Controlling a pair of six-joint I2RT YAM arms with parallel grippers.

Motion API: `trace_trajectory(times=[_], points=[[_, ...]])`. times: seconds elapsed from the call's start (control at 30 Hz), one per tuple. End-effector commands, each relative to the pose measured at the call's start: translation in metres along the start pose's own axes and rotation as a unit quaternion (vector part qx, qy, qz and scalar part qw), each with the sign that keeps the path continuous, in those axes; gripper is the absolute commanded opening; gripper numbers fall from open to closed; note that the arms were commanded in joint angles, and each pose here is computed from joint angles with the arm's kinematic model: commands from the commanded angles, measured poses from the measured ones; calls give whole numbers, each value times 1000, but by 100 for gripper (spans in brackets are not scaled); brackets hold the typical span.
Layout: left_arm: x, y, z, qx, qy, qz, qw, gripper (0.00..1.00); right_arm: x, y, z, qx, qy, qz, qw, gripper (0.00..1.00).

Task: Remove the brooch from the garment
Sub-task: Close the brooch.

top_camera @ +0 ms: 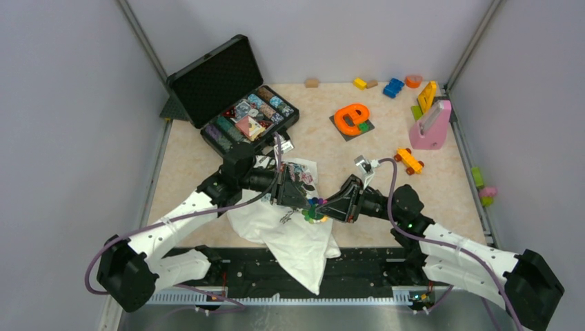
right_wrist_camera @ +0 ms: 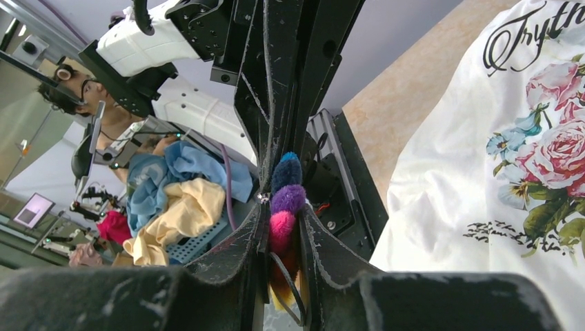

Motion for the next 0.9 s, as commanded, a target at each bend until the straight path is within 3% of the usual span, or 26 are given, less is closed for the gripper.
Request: trace_trajectory(times=[0.0, 0.13, 0.87], points=[[-10, -11, 1, 21, -13, 37, 999, 0, -3, 2, 2, -12, -1, -9, 1000, 18], [-9, -9, 2, 12, -14, 27, 999, 0, -2, 2, 2, -14, -2, -7, 1000, 23], [-12, 1, -3, -9, -25, 1, 1000, 0, -1, -2, -1, -1, -5, -3, 1000, 26]])
Point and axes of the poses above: each gripper's point midway between its finger pads, its own z axis out along the fingers, its own y axis along the line the jaws close on, x = y × z, the point moved 9 cm from there along -z, back along the fingers, and after that the axes turned 1 degree about z, right-handed, at the moved point
